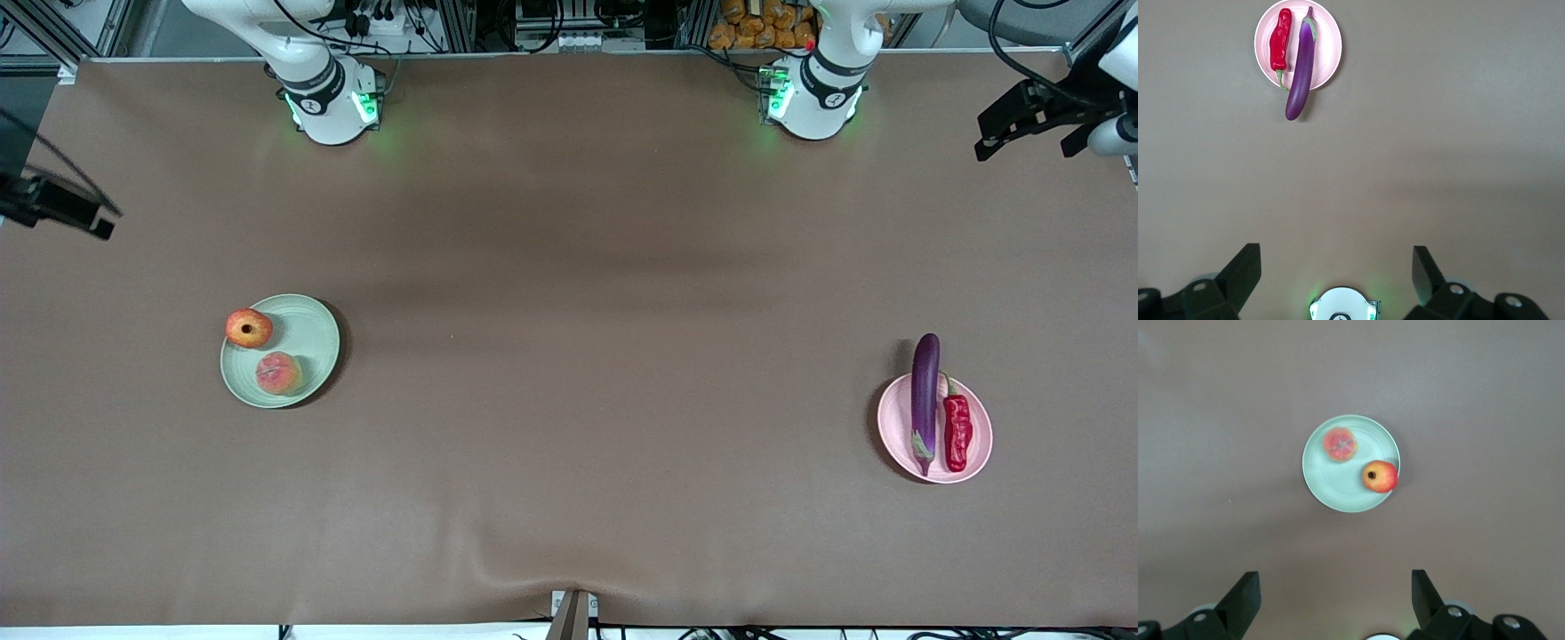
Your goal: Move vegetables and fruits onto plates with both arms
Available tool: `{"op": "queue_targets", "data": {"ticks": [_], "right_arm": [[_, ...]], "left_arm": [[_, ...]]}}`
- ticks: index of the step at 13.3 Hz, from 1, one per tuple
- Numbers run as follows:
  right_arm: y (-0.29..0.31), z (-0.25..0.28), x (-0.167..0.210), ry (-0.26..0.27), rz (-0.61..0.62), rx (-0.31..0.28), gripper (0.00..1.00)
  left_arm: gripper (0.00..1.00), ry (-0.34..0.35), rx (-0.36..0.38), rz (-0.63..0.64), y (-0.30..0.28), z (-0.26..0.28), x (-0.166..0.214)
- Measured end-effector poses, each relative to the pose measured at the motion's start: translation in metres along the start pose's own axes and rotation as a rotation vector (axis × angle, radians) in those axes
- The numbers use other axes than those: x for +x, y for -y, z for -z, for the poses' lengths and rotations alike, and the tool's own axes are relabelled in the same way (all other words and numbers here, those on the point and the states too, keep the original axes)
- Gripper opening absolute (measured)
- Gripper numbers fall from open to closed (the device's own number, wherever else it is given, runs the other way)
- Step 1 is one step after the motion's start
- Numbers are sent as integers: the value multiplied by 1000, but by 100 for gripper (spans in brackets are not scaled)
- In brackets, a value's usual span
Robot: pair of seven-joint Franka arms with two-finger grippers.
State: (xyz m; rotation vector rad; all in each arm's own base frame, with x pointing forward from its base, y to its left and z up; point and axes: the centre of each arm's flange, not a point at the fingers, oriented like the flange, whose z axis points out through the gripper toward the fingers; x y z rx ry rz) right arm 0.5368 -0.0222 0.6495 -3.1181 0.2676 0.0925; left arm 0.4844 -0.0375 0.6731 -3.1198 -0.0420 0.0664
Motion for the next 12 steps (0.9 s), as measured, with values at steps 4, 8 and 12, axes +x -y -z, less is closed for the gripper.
{"op": "queue_targets", "data": {"ticks": [4,8,12], "right_arm": [[4,-11,-19,-37,49,-7,100],[-17,11,-20,-14,88,-5,100],[-17,10,-13,-1,95,-1,100]], "left_arm": [[100,1,-1,1,0,-4,9],[100,-2,-2,2,0,-3,9],[100,-3,-2,19,0,-3,9]]}}
